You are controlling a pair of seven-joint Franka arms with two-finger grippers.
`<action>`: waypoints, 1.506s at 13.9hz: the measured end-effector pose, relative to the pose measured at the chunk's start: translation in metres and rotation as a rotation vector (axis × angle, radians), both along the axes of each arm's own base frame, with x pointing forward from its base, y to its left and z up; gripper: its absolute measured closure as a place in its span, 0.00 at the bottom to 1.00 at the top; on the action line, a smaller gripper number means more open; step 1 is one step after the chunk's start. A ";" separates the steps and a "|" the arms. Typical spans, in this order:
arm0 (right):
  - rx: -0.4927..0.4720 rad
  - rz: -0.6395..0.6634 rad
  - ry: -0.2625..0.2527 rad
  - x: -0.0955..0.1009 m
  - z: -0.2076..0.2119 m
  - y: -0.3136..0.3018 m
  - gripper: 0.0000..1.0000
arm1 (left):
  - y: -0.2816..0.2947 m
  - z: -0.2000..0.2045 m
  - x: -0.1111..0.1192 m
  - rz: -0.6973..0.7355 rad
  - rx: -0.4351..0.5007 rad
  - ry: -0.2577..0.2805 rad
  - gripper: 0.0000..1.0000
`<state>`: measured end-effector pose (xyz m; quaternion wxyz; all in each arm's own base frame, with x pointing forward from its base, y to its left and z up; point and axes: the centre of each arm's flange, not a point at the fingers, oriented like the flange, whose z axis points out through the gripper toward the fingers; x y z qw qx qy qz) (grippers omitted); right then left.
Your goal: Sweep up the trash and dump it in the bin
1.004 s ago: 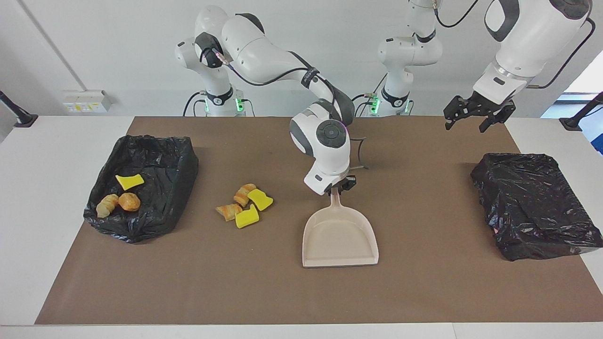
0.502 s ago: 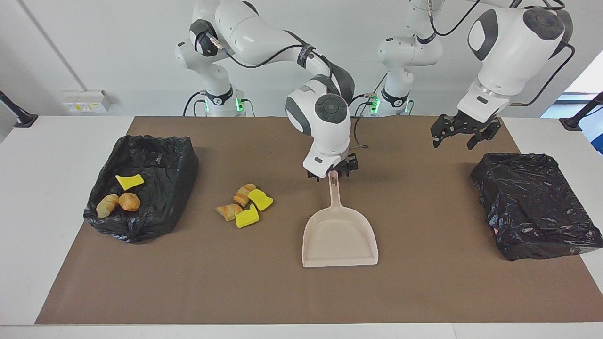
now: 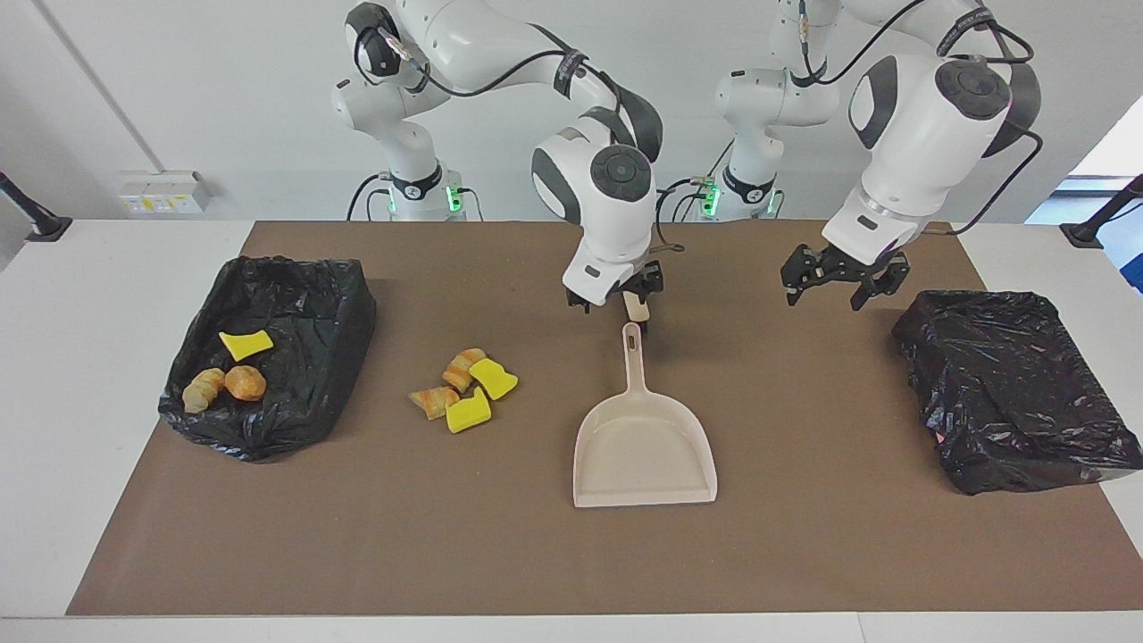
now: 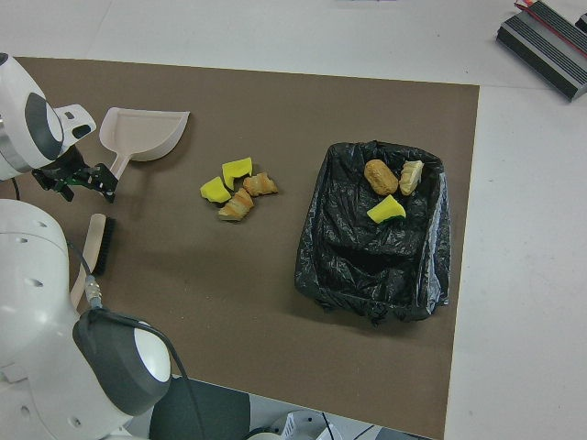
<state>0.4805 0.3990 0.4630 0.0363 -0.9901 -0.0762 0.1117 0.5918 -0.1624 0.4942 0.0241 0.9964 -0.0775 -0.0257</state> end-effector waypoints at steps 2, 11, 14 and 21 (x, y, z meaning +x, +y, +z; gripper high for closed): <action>-0.012 0.040 0.001 -0.042 0.004 0.000 0.00 | -0.036 -0.035 0.006 -0.001 -0.005 0.007 0.00; 0.053 0.119 -0.031 -0.149 -0.062 0.027 0.00 | -0.146 -0.082 -0.015 0.009 -0.035 -0.014 0.00; 0.053 0.127 -0.024 -0.169 -0.084 0.042 0.00 | -0.180 -0.101 -0.031 0.008 -0.021 0.009 0.00; 0.069 0.085 0.003 -0.196 -0.126 0.042 0.00 | -0.199 -0.147 -0.037 0.004 0.017 0.067 0.00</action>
